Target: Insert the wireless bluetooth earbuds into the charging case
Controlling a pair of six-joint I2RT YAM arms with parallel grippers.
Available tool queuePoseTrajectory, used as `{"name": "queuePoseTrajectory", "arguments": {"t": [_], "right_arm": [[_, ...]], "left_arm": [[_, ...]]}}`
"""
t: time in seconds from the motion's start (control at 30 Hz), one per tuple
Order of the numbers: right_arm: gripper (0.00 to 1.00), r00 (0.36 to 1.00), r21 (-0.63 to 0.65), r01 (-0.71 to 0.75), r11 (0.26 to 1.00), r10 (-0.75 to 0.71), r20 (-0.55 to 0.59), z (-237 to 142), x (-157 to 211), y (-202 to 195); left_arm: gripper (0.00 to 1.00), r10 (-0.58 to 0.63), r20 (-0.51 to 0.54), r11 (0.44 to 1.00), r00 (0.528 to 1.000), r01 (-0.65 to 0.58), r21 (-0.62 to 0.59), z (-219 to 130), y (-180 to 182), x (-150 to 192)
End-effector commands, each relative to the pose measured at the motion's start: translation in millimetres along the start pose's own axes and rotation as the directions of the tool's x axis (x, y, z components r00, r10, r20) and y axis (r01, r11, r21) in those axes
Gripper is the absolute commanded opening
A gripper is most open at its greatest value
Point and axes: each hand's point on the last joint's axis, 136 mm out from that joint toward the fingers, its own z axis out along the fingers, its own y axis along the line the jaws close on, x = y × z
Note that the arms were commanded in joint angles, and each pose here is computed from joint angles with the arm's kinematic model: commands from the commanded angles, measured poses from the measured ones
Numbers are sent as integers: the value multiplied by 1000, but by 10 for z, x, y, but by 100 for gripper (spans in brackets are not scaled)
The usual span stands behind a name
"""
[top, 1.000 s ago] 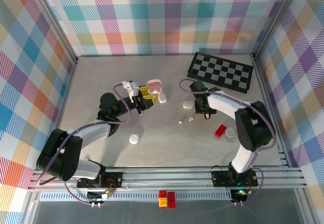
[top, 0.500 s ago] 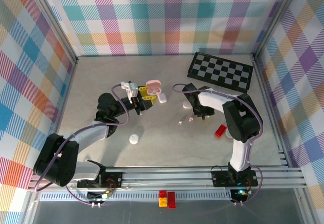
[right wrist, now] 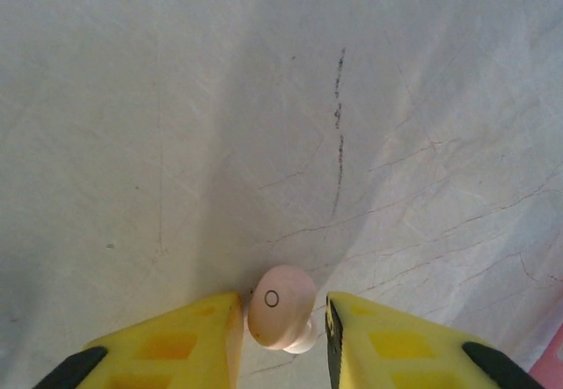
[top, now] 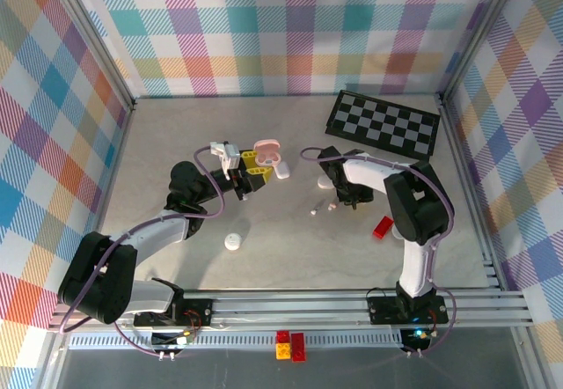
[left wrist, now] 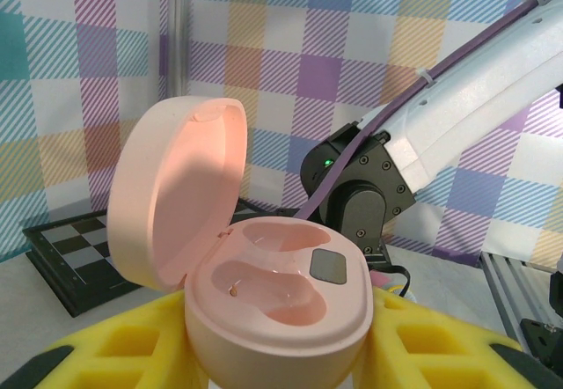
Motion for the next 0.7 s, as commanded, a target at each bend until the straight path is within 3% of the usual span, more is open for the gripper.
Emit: {"name": "queuePoseTrajectory", "arguments": {"t": [0.0,0.43,0.67], "right_arm": [[32,1000,13,10,1000,-9,-28,12,34,15],[21,1000,-13,5,1000,-5,5,-76,-23,3],[21,997,-254,-44,966,58,48,-442,-50,177]], "left_arm": [[40,33,14,999,999,-33,19,-49,-57,-61],[40,33,8,999,999,-33,15,-66,-68,-46],[40,42,-13,999,999,-42,6,-58,-48,-12]]}}
